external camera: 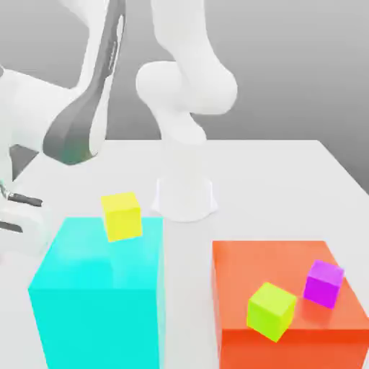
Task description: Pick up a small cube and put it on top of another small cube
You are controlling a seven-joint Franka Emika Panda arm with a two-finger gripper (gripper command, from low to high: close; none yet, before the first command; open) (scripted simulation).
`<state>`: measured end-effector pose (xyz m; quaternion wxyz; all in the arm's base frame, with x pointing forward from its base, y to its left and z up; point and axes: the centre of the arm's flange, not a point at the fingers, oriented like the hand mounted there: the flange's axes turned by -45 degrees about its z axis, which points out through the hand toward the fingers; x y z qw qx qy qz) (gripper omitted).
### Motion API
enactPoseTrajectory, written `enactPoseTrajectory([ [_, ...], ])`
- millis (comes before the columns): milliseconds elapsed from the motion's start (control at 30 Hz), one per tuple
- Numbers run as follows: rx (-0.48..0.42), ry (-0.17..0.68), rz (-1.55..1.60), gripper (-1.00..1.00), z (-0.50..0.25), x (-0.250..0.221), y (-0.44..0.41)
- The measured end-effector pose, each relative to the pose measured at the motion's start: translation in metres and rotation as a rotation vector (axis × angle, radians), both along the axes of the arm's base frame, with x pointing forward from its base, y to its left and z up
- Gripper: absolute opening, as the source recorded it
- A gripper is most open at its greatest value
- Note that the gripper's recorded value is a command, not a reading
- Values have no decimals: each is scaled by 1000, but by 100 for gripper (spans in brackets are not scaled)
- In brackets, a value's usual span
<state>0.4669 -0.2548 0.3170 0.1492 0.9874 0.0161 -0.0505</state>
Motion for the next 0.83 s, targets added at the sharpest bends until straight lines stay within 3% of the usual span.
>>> enactPoseTrajectory([
  [200,42,-103,-231,-100,68,13,90],
  [433,189,-199,-538,-100,139,-7,191],
  [567,237,-219,-798,-100,150,-34,173],
  [700,244,-222,-864,-100,101,-39,163],
  [733,245,-222,-866,100,92,-40,163],
  [833,245,-222,-866,100,92,-40,163],
])
